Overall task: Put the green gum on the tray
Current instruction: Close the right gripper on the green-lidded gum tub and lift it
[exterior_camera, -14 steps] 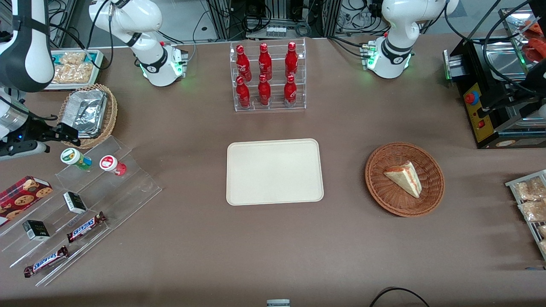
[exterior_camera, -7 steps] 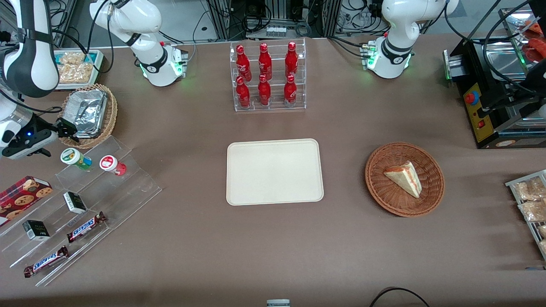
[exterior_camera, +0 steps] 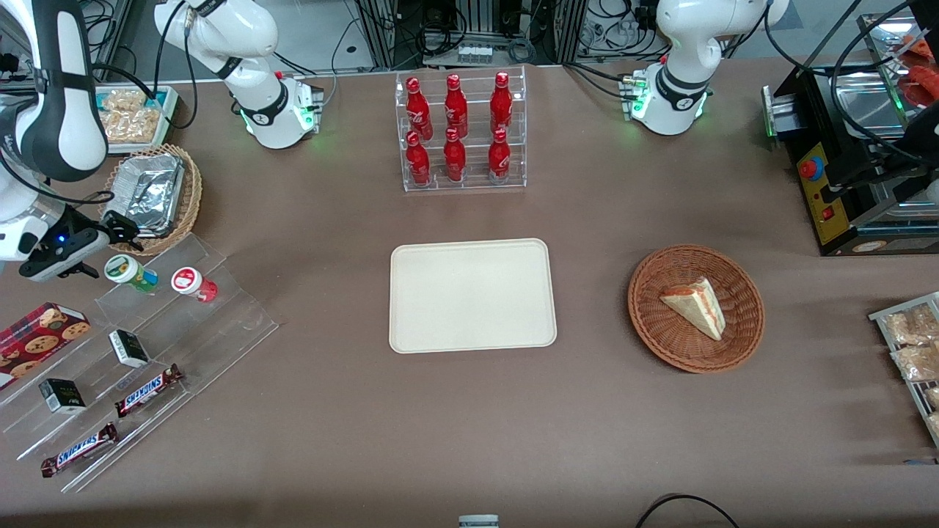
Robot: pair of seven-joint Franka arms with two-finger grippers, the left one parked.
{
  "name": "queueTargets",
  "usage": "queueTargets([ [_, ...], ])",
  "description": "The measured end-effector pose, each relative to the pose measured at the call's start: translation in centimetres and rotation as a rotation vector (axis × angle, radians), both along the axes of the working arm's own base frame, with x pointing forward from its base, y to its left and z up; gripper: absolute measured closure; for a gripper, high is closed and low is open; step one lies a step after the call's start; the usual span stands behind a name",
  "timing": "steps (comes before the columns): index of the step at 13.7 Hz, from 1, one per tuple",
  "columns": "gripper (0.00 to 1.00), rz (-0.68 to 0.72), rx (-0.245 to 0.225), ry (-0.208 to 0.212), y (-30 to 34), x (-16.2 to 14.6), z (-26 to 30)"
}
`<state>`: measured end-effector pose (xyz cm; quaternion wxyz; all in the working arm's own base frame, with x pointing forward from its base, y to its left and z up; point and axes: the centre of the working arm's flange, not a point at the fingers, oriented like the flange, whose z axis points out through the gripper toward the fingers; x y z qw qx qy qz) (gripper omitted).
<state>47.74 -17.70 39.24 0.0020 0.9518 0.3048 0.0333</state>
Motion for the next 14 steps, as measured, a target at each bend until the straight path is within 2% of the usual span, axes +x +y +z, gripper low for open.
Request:
queueTargets([
  [4,0.01,0.003,-0.003,0.001,-0.1,0.4,-1.1],
  [6,0.06,0.010,-0.004,0.001,-0.1,0.5,-1.3],
  [7,0.15,0.012,-0.004,0.000,-0.1,0.5,-1.3],
  [9,0.41,0.013,-0.006,-0.003,-0.1,0.6,-1.1],
  [12,0.41,0.020,-0.010,-0.016,0.0,1.2,0.0],
  [14,0.41,0.033,0.000,-0.007,0.5,2.1,2.3],
])
